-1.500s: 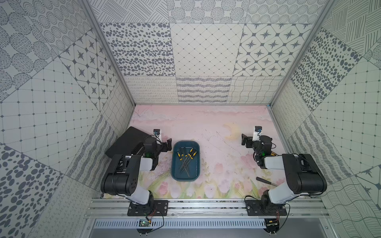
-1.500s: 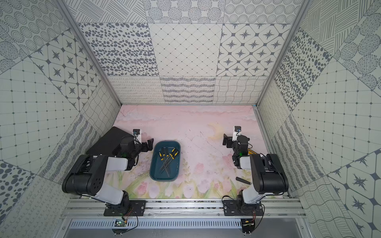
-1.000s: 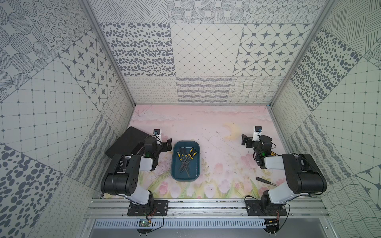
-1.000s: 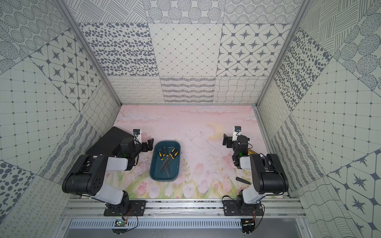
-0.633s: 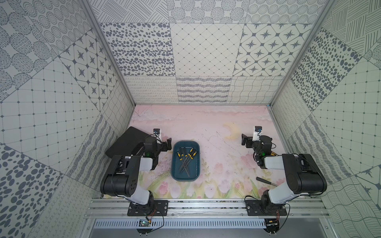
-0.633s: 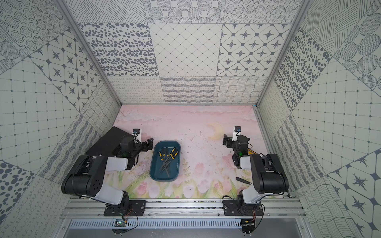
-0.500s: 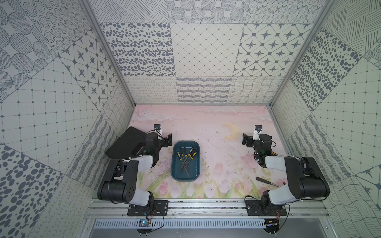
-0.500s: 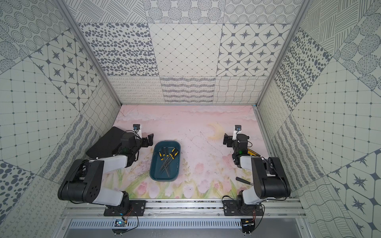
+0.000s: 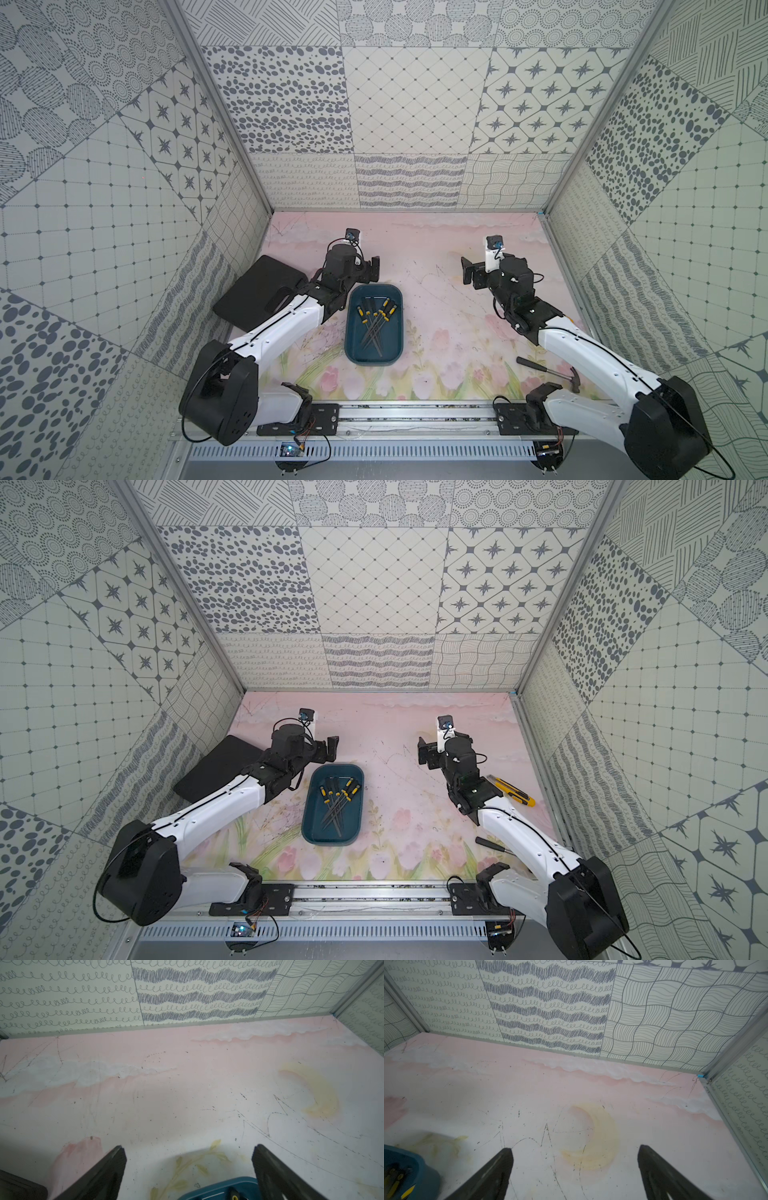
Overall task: Take the file tool out of the storage box
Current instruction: Pick up the file tool from the storage box.
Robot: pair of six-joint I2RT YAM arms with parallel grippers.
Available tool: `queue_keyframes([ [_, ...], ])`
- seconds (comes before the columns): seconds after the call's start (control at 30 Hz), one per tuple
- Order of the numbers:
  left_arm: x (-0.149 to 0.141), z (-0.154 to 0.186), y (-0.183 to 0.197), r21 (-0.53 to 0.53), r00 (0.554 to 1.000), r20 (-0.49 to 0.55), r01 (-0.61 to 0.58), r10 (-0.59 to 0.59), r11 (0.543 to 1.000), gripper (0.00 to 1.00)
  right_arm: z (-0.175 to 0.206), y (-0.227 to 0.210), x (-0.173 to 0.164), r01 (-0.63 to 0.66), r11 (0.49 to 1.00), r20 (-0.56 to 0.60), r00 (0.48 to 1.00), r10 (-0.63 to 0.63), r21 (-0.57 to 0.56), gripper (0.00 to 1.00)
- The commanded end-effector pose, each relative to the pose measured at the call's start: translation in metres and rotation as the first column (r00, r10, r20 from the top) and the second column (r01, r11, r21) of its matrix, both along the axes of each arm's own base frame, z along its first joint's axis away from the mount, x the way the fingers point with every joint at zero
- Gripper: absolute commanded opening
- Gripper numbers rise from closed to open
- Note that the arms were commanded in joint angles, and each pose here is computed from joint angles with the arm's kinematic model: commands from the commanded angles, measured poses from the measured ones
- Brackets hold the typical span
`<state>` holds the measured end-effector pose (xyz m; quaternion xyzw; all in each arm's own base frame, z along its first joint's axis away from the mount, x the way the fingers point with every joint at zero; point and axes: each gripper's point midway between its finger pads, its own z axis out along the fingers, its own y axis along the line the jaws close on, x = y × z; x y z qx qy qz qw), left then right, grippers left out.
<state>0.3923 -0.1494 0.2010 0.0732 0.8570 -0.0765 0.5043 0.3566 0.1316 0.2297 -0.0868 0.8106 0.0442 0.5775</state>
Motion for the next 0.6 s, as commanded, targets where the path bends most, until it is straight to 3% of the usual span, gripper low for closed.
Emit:
queue_keyframes([
  [0.0,-0.047,-0.033,-0.005,0.116,0.964,-0.265,0.006,0.025,0.993,0.97,-0.006,0.000,-0.018,0.035,0.999,-0.101,0.994,-0.034,0.001,0.98],
  [0.17,-0.076,-0.047,-0.013,0.090,0.913,-0.407,0.066,-0.024,0.994,0.82,-0.009,0.011,-0.032,-0.019,1.000,-0.169,0.985,0.021,0.015,0.98],
  [0.27,-0.088,-0.057,-0.012,0.106,0.881,-0.472,0.072,-0.014,0.992,0.79,-0.015,0.020,-0.038,-0.065,0.998,-0.224,0.972,0.069,0.027,0.98],
  [0.47,-0.095,-0.091,-0.007,0.175,0.824,-0.565,0.084,0.030,0.981,0.62,-0.029,0.024,-0.047,-0.085,0.995,-0.268,0.959,0.097,0.058,0.98],
  [0.57,-0.094,-0.104,-0.014,0.179,0.806,-0.591,0.112,0.015,0.977,0.58,-0.035,0.026,-0.051,-0.101,0.993,-0.287,0.951,0.114,0.059,0.98],
])
